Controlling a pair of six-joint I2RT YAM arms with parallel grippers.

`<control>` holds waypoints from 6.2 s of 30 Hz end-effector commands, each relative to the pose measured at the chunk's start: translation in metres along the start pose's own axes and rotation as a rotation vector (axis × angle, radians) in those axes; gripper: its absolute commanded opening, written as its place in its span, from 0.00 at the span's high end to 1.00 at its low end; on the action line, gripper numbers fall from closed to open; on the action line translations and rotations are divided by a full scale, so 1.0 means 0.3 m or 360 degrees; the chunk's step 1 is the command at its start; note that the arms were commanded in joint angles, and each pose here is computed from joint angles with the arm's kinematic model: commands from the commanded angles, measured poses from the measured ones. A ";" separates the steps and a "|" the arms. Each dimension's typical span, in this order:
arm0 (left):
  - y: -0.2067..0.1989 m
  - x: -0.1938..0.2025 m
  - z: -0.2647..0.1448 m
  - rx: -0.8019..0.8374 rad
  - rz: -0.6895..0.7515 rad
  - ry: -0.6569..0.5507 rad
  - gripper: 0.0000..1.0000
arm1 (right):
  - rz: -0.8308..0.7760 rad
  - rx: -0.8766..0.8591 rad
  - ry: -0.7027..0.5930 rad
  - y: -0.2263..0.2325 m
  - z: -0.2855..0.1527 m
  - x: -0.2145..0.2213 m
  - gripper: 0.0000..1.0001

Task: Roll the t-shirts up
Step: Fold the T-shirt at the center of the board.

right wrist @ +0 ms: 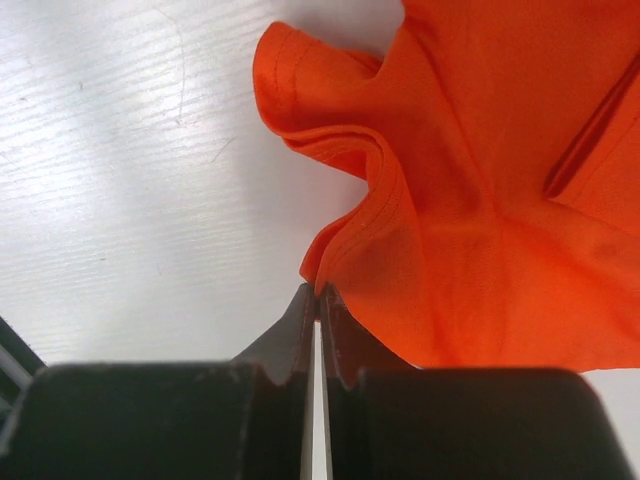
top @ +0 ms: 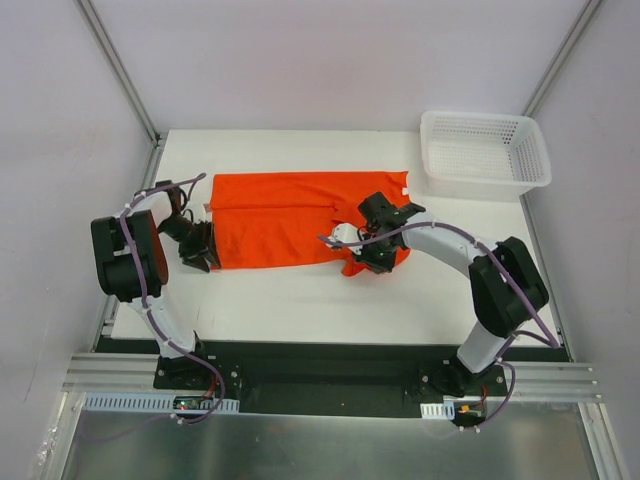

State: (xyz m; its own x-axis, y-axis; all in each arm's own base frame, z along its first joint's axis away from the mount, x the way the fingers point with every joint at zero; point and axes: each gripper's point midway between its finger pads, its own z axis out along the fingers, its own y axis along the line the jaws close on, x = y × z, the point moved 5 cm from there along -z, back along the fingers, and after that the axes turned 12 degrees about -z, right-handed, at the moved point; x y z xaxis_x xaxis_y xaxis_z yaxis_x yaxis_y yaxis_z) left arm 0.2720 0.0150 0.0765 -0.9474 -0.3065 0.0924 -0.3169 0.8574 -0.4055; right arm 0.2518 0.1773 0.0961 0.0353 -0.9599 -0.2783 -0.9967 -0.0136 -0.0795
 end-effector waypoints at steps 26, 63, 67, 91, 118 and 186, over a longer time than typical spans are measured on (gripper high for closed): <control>-0.100 0.018 -0.188 0.0111 0.0211 -0.0176 1.00 | 0.0288 0.0284 0.0022 -0.072 -0.290 0.050 0.99; -0.250 -0.454 -0.263 0.0149 0.0469 -0.0389 1.00 | 0.0696 0.0756 0.0071 -0.592 -0.360 0.109 0.99; -0.259 -0.492 -0.259 0.0120 0.0499 -0.0415 1.00 | 0.0699 0.0810 0.0063 -0.658 -0.348 0.110 0.99; -0.263 -0.546 -0.407 -0.0198 0.0490 -0.0767 0.61 | 0.0751 0.0996 0.0113 -0.720 -0.390 0.096 0.35; -0.278 -0.644 -0.083 -0.0115 0.0522 -0.0463 0.63 | 0.0796 0.0470 0.0244 -0.533 -0.241 0.141 0.34; -0.159 -0.361 0.001 -0.0142 0.0627 -0.0151 0.69 | 0.0974 0.0344 0.0016 -0.533 -0.337 0.132 0.34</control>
State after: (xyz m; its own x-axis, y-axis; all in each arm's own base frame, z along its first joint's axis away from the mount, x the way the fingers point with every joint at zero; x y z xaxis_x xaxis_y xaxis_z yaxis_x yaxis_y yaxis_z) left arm 0.3851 0.0086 0.0870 -0.9900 -0.0078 -0.1408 0.0368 0.9496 -0.3114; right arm 0.3909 0.1091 0.1919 -0.5449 -0.7837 -0.2981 -0.8021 0.5908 -0.0871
